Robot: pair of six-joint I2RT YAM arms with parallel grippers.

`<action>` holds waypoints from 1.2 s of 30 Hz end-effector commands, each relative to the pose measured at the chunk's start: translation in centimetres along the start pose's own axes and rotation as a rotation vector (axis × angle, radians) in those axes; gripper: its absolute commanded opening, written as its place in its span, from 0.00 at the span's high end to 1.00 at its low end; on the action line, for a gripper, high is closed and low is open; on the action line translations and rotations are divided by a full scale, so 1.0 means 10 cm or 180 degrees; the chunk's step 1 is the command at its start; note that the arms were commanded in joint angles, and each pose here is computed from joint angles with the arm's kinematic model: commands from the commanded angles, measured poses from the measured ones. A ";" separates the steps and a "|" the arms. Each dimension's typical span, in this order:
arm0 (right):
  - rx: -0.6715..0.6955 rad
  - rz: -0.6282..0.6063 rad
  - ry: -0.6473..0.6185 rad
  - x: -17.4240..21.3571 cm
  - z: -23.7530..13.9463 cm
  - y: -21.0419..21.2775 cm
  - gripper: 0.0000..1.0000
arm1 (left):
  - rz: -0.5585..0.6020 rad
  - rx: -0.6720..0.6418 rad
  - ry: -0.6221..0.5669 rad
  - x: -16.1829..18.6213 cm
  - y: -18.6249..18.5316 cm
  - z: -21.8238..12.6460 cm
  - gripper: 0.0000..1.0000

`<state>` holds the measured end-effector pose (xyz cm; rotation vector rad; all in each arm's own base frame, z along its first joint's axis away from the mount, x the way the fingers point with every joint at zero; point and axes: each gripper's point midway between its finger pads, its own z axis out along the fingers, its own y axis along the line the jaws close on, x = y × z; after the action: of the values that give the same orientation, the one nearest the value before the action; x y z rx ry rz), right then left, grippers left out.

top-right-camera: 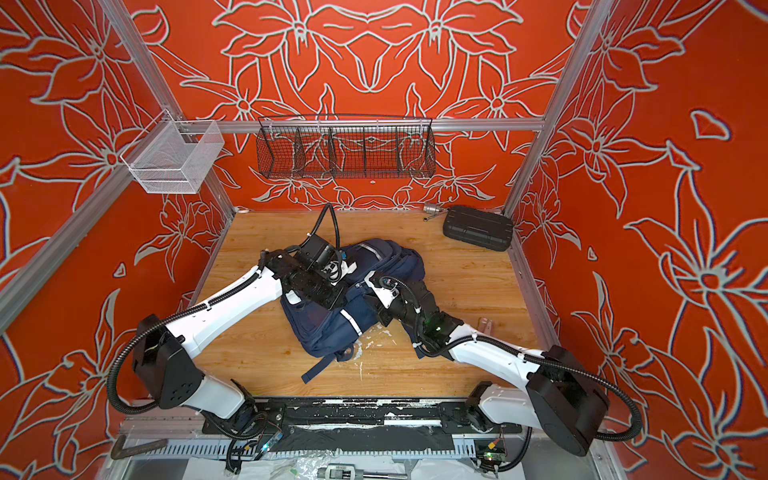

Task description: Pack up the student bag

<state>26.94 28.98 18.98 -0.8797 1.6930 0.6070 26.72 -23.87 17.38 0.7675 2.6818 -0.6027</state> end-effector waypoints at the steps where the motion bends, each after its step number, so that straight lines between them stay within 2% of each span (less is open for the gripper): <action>1: -0.0249 0.0216 -0.0037 0.00 0.04 0.12 0.68 | 0.0324 0.0153 -0.0270 -0.11 -0.17 -0.22 1.00; 11: -0.0376 0.0355 -0.0021 -0.04 0.17 0.16 0.73 | 0.0423 0.0137 -0.0244 -0.05 -0.15 -0.19 1.00; 19: -0.0418 0.0470 -0.0201 -0.16 0.23 0.16 0.72 | 0.0434 0.0142 -0.0230 -0.02 -0.13 -0.14 1.00; 25: -0.0587 0.0488 -0.0229 -0.20 0.29 0.24 0.80 | 0.0429 0.0135 -0.0192 -0.02 -0.12 -0.12 1.00; 36: -0.0538 0.0565 -0.0277 -0.23 0.28 0.21 0.98 | 0.0497 0.0039 -0.0192 0.04 -0.07 -0.12 1.00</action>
<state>26.89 32.12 17.55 -0.8361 1.7531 0.8638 26.28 -22.53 16.15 0.8812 2.6495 -0.5062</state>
